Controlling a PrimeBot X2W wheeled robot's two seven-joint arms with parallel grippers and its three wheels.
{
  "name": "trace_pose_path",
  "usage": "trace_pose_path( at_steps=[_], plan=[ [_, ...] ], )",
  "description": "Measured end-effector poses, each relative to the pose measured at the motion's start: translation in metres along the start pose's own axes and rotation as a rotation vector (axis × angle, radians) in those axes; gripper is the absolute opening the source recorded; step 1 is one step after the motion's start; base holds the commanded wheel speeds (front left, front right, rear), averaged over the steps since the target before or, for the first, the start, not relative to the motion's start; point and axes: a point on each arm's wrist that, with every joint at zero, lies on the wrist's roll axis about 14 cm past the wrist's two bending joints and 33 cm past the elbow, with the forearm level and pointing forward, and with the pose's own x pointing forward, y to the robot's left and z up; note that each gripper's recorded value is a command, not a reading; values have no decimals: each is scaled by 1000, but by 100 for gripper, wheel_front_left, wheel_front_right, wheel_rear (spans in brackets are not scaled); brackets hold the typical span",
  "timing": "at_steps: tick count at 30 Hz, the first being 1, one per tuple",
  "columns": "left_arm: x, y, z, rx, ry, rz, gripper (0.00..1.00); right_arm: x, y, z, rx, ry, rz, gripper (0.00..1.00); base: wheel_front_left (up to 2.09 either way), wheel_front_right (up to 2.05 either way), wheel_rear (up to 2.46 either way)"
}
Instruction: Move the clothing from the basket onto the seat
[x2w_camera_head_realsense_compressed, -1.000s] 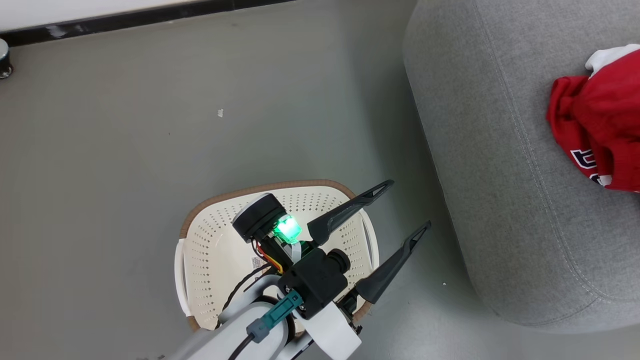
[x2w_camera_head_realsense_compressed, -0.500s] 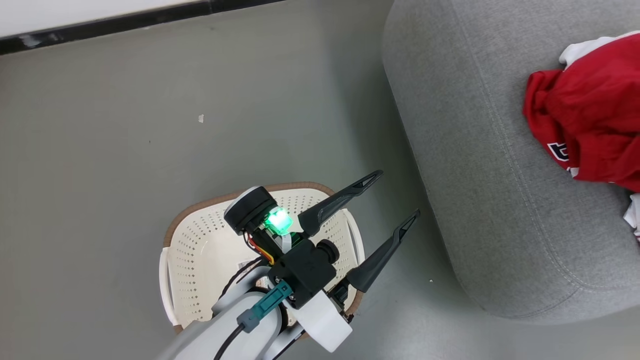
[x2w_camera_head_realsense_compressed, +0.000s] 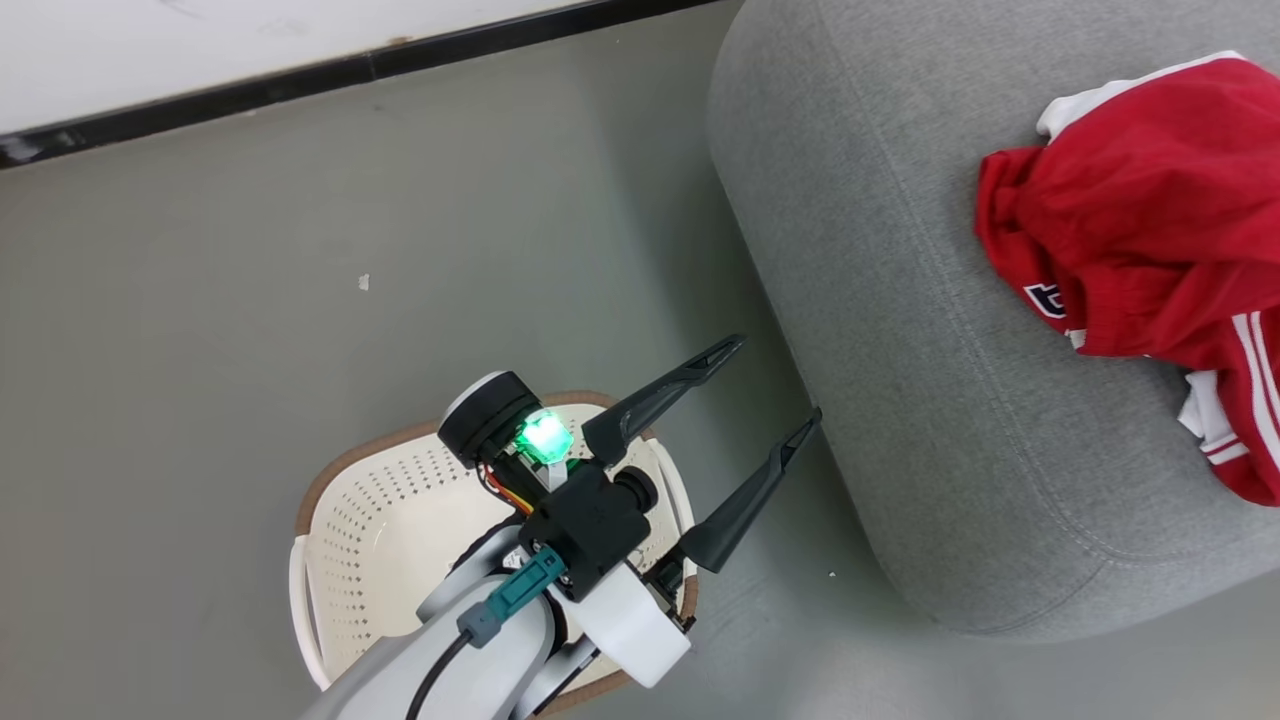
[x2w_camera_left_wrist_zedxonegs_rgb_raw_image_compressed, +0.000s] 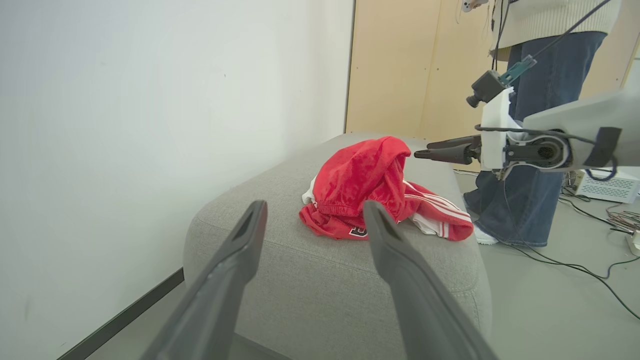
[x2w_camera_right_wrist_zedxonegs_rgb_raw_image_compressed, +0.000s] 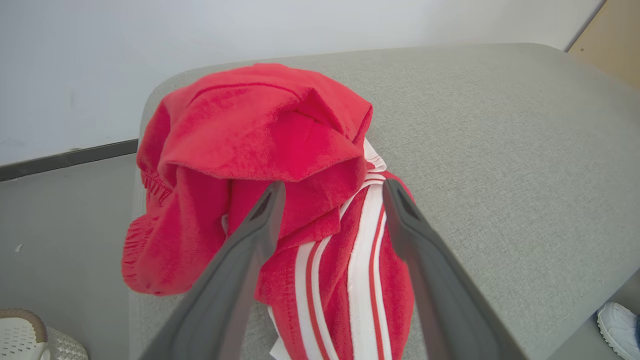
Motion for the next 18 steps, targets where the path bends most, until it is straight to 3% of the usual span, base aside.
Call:
trace_pose_path(
  at_steps=[11,18],
  plan=[
    [6,0,15,30,-35,20,100,-24,-31,46,-12,-136,-38,100,0,0,0],
    [2,9,25,65,-47,80,100,-27,-23,68,10,-211,-12,100,0,0,0]
  ],
)
